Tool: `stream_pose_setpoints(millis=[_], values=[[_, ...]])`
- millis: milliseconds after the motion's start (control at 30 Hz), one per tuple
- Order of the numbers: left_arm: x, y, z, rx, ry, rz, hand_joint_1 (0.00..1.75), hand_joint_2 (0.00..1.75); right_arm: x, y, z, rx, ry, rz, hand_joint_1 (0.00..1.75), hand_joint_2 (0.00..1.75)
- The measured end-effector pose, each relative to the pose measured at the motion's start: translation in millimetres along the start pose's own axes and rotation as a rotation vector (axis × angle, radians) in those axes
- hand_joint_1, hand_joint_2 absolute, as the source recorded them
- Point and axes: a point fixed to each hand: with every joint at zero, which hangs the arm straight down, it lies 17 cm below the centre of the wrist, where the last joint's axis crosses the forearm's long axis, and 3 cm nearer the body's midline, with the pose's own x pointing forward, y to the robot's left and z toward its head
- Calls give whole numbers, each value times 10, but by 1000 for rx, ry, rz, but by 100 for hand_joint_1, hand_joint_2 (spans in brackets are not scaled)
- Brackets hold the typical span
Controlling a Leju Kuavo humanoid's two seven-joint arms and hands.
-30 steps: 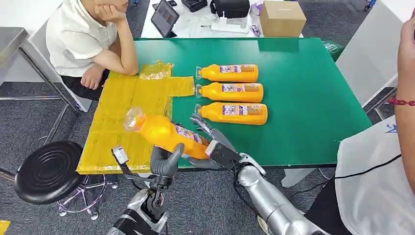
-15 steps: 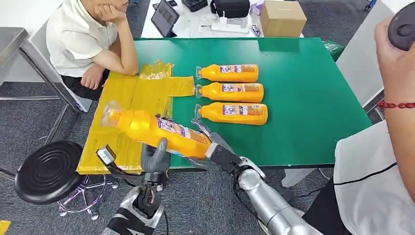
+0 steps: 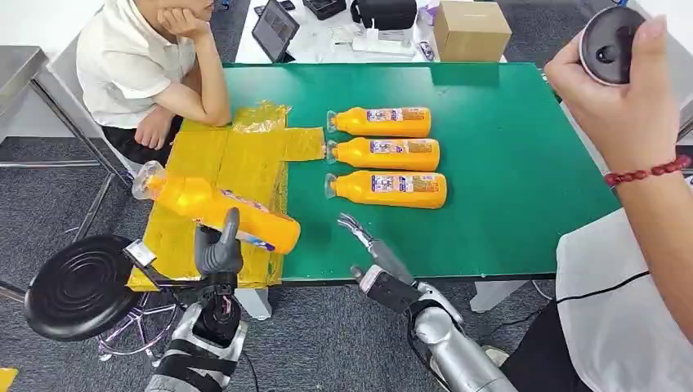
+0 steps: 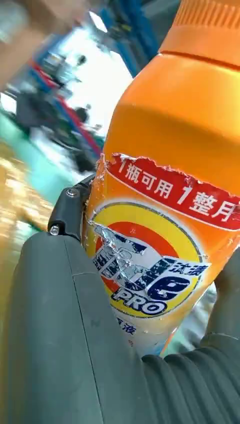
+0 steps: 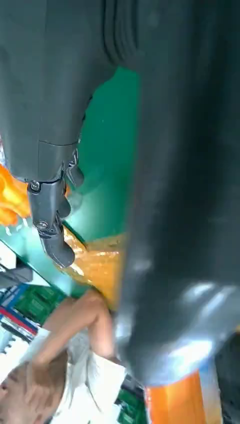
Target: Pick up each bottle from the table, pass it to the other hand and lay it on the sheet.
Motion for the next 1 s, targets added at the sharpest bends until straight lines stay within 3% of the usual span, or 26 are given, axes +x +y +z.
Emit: stream_pose_setpoints(millis=[233,367,467,767,1000], values=[[338,284,-143,114,-159,-438,175,175,-1,-62,168,-67,8,16,0,0],[564,249,-183,136,-304,-868,175,175,40,-91,232,-92,1,14,0,0],[552,150,-246,103,-351,-1121,175,175,64,-96,237,-95,-8,19,0,0],[-10,341,-388,-51,-171,-1577,175,175,168,-19,172,-98,-36,6,0,0],[-299,830,-463,-137,64,-1841,175,175,231,62,140,-95,-52,-24,0,0]])
